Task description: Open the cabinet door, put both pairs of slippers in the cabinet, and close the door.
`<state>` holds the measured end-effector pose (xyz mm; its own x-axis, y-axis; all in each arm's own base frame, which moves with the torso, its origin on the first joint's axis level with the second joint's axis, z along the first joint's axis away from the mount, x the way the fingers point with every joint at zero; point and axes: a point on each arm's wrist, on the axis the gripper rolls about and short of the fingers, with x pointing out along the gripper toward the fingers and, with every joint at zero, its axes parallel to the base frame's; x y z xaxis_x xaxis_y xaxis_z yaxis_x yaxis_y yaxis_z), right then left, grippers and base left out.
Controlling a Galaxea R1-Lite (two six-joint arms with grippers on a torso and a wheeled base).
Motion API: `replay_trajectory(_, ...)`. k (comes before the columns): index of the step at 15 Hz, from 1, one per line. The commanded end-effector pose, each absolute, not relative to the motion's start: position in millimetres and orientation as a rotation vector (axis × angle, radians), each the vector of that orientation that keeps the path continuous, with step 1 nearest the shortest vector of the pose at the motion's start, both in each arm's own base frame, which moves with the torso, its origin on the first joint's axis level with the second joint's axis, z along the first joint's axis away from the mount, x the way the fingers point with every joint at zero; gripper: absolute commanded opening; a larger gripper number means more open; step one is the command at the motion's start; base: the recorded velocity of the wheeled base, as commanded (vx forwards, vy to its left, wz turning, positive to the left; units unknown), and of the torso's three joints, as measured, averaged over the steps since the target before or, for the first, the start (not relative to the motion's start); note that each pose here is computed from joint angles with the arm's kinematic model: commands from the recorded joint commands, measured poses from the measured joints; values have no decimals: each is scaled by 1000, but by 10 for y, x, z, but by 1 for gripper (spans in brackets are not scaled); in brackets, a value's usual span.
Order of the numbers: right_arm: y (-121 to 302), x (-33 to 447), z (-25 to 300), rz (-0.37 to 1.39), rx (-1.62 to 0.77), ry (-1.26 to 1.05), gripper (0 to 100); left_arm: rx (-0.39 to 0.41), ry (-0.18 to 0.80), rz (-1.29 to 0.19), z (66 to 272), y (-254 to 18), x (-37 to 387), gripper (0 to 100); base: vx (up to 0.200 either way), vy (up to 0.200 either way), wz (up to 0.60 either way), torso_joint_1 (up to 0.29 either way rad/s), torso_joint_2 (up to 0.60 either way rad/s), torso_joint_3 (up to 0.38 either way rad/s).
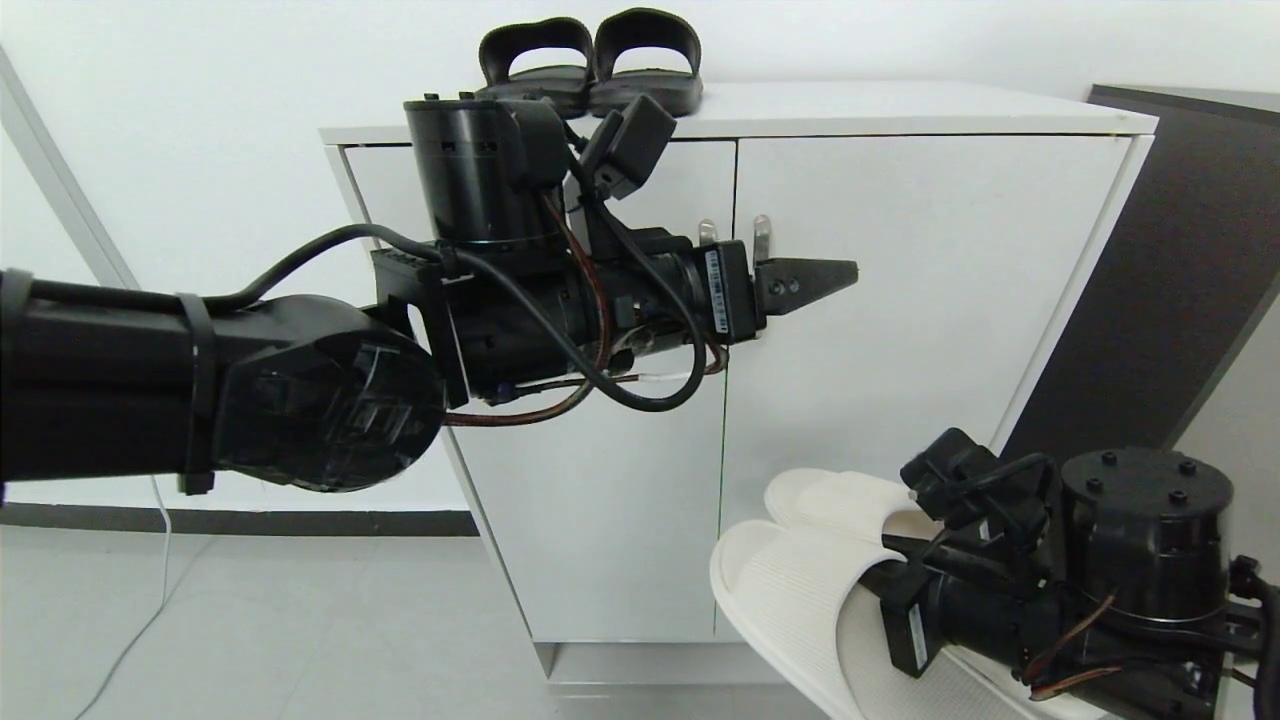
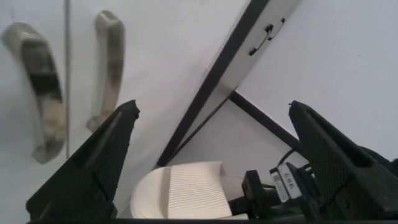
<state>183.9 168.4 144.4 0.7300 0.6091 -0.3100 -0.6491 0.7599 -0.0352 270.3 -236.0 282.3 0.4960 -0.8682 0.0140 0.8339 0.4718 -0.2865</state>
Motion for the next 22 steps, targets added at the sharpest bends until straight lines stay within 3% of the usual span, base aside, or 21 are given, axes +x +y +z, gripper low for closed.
replay_trajectory(1,1688,1849,1438,694,-147,291,0,-273,133,-1020,2829,-2296,2762,100,0,0,0,0,0,0)
replay_trajectory(11,1672,1855,1437,687,-141,292,0,-268,166,-994,2600,-2490,3124,100,0,0,0,0,0,0)
replay_trajectory(17,1669,1852,1437,689,-141,292,0,-273,155,-999,2614,-2506,3145,100,0,0,0,0,0,0)
replay_trajectory(18,1661,1843,1446,688,-142,290,0,-273,154,-1001,2629,-2496,3121,0,0,0,0,0,0,0)
replay_trajectory(22,1595,1692,1420,836,-141,302,0,-267,163,-1040,2682,-2490,2865,0,0,0,0,0,0,0)
